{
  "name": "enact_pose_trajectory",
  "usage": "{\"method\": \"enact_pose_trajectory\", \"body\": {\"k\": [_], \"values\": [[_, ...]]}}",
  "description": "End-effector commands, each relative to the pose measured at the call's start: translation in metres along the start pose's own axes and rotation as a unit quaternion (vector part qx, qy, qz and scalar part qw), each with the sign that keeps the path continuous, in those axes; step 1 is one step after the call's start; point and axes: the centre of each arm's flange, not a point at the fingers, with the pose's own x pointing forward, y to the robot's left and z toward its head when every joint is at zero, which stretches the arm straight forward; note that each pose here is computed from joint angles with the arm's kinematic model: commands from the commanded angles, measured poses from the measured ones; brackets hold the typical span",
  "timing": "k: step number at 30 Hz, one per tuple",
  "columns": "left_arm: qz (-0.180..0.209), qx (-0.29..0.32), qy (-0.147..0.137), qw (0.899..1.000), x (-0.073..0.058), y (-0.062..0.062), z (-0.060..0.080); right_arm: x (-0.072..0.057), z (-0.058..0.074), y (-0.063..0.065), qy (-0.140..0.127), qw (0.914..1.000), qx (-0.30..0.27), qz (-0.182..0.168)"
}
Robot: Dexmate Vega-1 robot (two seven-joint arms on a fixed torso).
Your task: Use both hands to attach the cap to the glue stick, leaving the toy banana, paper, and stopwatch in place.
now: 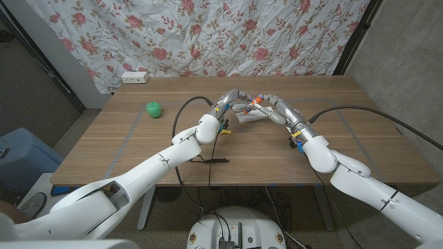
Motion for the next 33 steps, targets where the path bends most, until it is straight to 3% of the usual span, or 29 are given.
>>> {"method": "enact_pose_trajectory", "body": {"k": [1, 33], "values": [[0.006, 0.002, -0.004, 1.0, -0.0002, -0.0007, 0.0028, -0.0011, 0.0004, 0.0026, -0.005, 1.0, 0.0, 0.008], [0.048, 0.0, -0.011, 0.999, 0.0035, -0.0034, 0.009, 0.0001, 0.0011, 0.0076, -0.015, 0.9994, 0.014, 0.026]]}}
